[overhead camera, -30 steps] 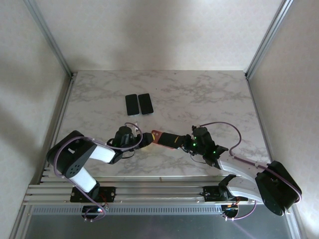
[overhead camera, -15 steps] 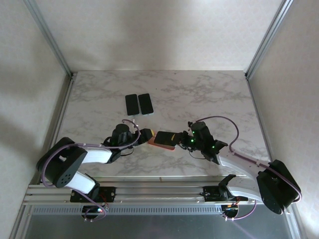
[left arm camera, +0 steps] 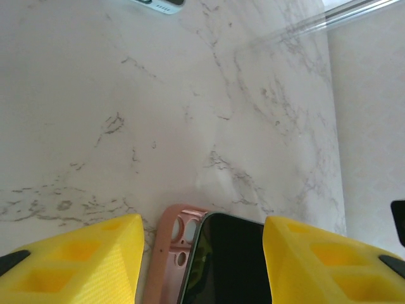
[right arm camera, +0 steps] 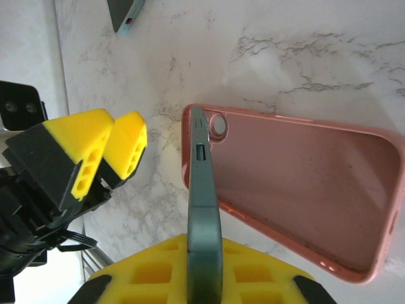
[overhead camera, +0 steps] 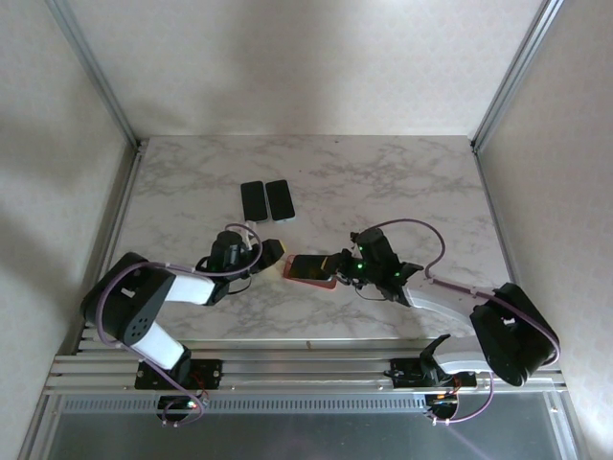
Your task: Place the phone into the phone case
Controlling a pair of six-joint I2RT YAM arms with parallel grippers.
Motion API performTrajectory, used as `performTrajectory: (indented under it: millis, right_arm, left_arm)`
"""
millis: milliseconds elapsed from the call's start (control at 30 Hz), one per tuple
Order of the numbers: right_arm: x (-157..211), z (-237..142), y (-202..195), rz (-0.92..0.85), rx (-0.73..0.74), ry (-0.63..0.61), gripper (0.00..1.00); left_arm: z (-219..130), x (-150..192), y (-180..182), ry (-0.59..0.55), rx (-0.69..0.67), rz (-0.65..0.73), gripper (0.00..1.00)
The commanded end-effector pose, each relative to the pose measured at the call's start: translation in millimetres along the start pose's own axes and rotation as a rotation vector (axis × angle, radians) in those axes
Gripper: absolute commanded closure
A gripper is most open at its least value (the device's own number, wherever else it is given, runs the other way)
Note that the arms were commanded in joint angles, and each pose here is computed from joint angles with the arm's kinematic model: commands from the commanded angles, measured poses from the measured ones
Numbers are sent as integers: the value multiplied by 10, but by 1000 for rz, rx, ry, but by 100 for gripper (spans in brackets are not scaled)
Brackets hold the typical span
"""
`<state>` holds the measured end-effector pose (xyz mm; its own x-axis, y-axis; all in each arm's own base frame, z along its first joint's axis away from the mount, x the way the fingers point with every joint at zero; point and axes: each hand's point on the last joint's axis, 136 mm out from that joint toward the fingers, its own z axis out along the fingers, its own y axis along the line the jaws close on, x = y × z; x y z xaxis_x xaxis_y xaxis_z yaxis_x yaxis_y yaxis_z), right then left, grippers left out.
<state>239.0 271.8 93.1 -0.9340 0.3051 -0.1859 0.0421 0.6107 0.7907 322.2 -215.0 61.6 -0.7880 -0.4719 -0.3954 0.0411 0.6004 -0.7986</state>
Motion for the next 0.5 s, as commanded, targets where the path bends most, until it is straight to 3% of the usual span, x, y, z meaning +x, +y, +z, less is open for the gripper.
performTrajectory:
  millis: [0,467]
  right_arm:
    - [-105,9,371,-45,-107,-20,100]
    - [-42,134,249,-19,-76,25,100]
  left_arm:
    - [60,-65,-79,1,31,34,48]
    - [155,137,21,59,26,20,48]
